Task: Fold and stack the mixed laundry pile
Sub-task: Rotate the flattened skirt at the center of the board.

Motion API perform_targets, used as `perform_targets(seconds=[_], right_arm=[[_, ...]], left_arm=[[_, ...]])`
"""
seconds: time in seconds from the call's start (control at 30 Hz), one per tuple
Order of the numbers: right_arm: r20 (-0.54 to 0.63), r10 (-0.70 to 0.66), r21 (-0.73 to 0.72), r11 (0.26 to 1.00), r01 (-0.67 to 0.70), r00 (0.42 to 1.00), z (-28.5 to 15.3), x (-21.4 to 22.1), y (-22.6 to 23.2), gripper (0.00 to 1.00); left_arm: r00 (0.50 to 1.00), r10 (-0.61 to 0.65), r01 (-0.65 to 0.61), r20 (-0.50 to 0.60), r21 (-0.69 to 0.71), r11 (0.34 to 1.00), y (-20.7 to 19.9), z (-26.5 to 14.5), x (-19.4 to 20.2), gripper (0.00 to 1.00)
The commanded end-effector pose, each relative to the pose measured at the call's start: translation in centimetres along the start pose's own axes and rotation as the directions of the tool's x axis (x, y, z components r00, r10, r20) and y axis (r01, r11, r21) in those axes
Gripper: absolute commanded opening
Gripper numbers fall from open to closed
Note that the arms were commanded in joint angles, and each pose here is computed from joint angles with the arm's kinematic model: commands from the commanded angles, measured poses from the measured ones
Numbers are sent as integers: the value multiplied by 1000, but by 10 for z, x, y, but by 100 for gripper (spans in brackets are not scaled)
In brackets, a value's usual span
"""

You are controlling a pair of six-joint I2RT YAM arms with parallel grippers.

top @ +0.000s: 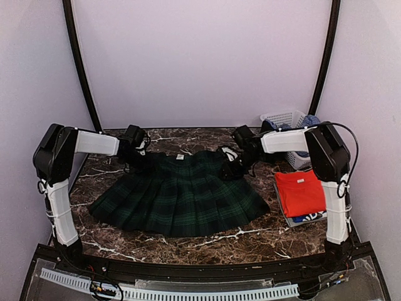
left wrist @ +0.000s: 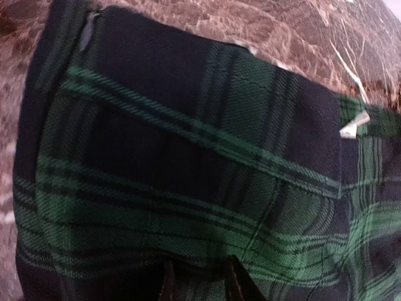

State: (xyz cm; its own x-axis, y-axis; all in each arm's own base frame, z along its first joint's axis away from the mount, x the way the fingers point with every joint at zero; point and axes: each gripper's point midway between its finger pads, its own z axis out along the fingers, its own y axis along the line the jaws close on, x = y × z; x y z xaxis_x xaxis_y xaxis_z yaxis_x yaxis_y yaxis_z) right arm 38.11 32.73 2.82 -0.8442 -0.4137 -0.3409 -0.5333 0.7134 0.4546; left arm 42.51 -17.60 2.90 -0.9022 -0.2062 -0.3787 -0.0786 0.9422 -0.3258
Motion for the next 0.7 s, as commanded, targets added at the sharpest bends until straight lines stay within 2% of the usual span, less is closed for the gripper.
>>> perform_targets(seconds=[0.0, 0.03, 0.07, 0.1, 0.13, 0.17, 0.23, 0.33, 0.4, 0.43, 0.47, 0.5, 0.53, 0.57, 0.6, 0.67], right_arm=[[-158, 35, -111, 992, -53, 987, 28, 68, 63, 26], [-159, 28, -148, 988, -52, 987, 29, 74, 83, 26], [-154, 6, -200, 979, -37, 988, 25, 77, 109, 28], [-157, -20, -254, 967, -21, 987, 24, 82, 133, 31], [-140, -63, -321, 947, 15, 988, 17, 84, 161, 33], [-95, -111, -384, 921, 66, 989, 3, 77, 188, 35], [-20, -147, -411, 903, 126, 989, -23, 62, 207, 39], [118, -128, -317, 935, 159, 985, -54, 22, 184, 42], [179, -94, -278, 950, 142, 979, -64, -10, 157, 42], [185, -94, -271, 952, 143, 978, -62, -20, 148, 42], [184, -98, -258, 955, 144, 978, -59, -29, 140, 43], [184, -108, -244, 958, 152, 977, -54, -38, 135, 44], [188, -121, -232, 959, 164, 975, -50, -46, 132, 45], [174, -130, -227, 959, 168, 976, -38, -50, 128, 46], [157, -138, -232, 957, 172, 978, -30, -54, 126, 48], [123, -155, -247, 952, 182, 980, -18, -58, 125, 50]], left_arm=[[1000, 29, -29, 9, -3, 1000, -1, 17, -42, 26], [998, 55, -55, -7, -25, 998, 3, 28, -44, 26], [996, 76, -75, 38, -9, 997, -11, 21, -72, 26], [994, 110, -110, 21, -8, 994, -12, 34, -75, 28], [989, 133, -134, 63, 16, 991, -29, 23, -102, 29], [986, 164, -165, 43, 29, 986, -34, 34, -104, 32], [973, 218, -222, 73, 49, 974, -56, 20, -125, 40], [948, 261, -280, 184, 85, 956, -86, -26, -152, 48], [941, 259, -284, 220, 91, 954, -92, -52, -154, 50], [949, 247, -267, 194, 84, 960, -86, -50, -143, 50], [944, 239, -262, 227, 81, 962, -88, -70, -145, 50], [955, 221, -239, 196, 74, 968, -78, -62, -129, 51], [951, 203, -227, 233, 81, 971, -79, -81, -129, 51], [957, 195, -215, 215, 74, 974, -67, -71, -112, 52], [954, 182, -207, 240, 85, 975, -68, -86, -110, 53], [959, 172, -195, 227, 85, 977, -57, -87, -91, 56]])
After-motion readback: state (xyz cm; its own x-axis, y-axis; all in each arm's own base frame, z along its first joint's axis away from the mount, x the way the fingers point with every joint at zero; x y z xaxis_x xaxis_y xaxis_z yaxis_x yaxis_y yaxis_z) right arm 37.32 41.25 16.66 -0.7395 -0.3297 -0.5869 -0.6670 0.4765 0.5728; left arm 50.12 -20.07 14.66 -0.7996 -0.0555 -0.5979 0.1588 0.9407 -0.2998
